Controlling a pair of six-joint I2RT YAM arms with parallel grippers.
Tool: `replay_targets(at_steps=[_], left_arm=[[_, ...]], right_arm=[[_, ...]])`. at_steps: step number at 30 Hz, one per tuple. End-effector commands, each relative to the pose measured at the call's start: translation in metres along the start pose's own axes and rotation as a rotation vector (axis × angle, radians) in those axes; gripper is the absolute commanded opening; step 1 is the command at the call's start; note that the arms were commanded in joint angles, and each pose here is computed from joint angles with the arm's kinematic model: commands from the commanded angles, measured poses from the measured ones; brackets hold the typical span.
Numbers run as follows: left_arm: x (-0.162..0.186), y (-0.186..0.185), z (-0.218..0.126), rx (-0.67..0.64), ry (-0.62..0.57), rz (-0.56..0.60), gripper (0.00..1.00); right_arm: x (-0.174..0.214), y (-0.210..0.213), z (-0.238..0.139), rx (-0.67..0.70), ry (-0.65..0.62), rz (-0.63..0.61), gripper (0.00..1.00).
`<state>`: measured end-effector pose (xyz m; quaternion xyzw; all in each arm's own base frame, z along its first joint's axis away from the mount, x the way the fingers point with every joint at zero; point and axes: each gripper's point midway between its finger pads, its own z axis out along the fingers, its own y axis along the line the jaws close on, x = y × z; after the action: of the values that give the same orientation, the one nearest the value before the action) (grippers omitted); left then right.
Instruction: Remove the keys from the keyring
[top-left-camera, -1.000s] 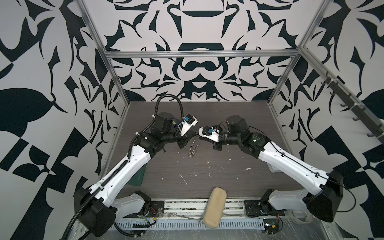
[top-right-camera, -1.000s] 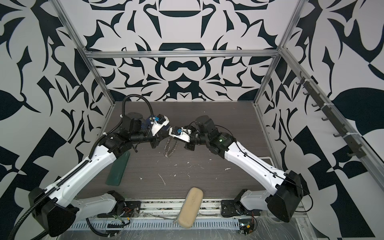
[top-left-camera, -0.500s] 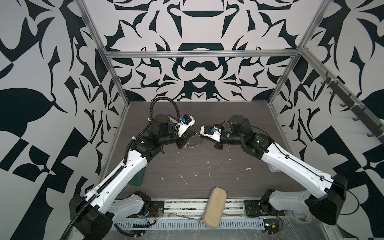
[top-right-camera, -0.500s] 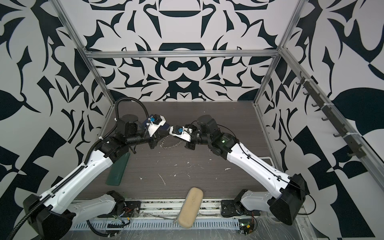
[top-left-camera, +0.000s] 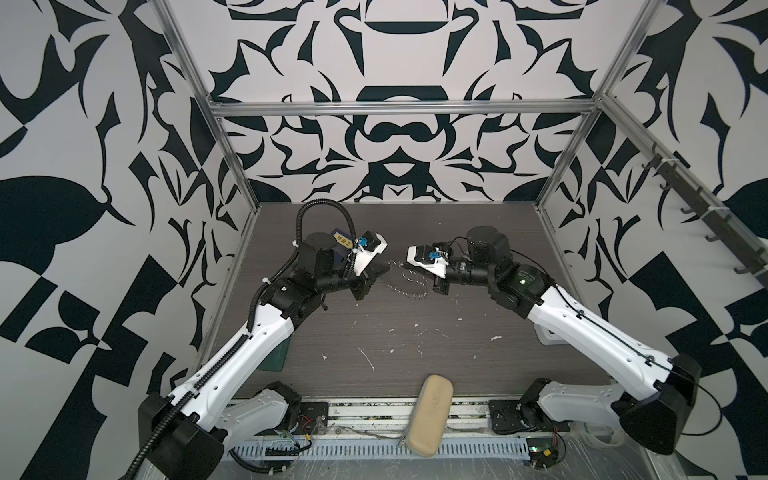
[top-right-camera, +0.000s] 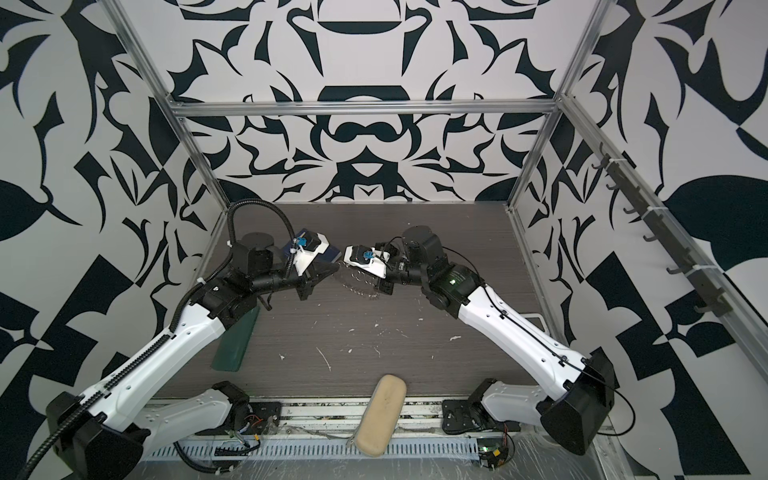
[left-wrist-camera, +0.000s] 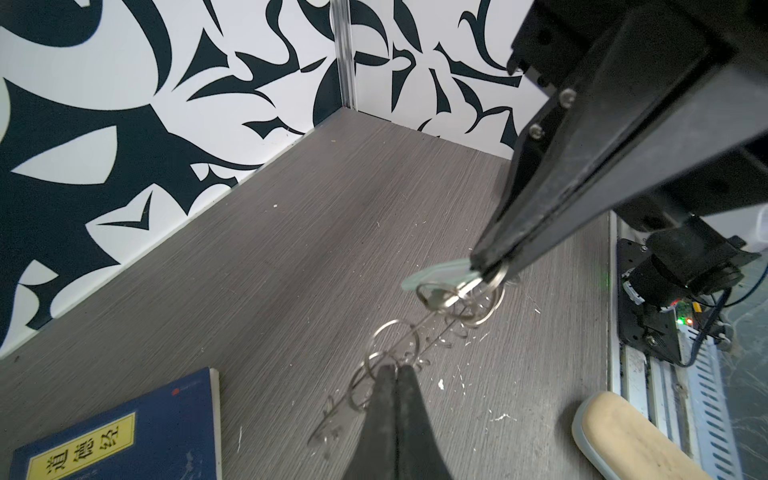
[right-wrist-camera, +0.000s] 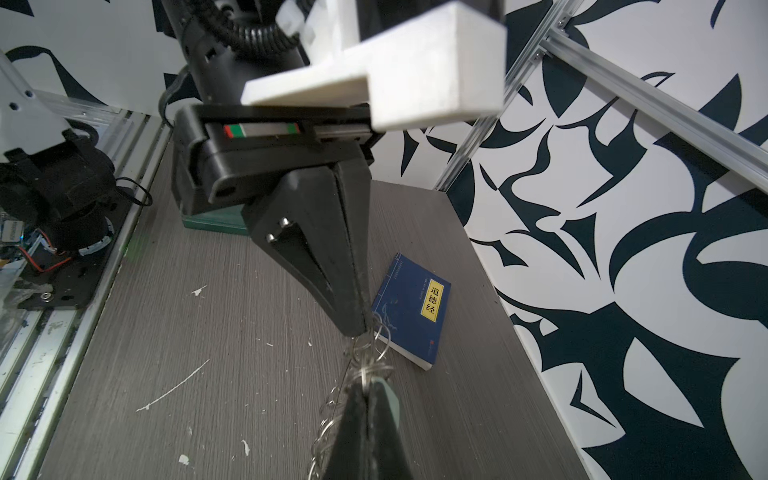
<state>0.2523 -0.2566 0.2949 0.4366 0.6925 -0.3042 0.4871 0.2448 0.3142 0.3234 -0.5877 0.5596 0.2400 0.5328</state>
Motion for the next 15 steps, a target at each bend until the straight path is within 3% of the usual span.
replay_targets(at_steps=[1, 15], left_arm=[[-0.008, -0.004, -0.009, -0.007, -0.061, 0.028, 0.05], [-0.011, -0.028, -0.014, 0.069, -0.27, 0.223, 0.14]], right_arm=[[-0.041, -0.013, -0.013, 0.045, -0.12, -0.031, 0.0], [-0.04, -0.018, -0.014, 0.089, -0.148, 0.075, 0.0]])
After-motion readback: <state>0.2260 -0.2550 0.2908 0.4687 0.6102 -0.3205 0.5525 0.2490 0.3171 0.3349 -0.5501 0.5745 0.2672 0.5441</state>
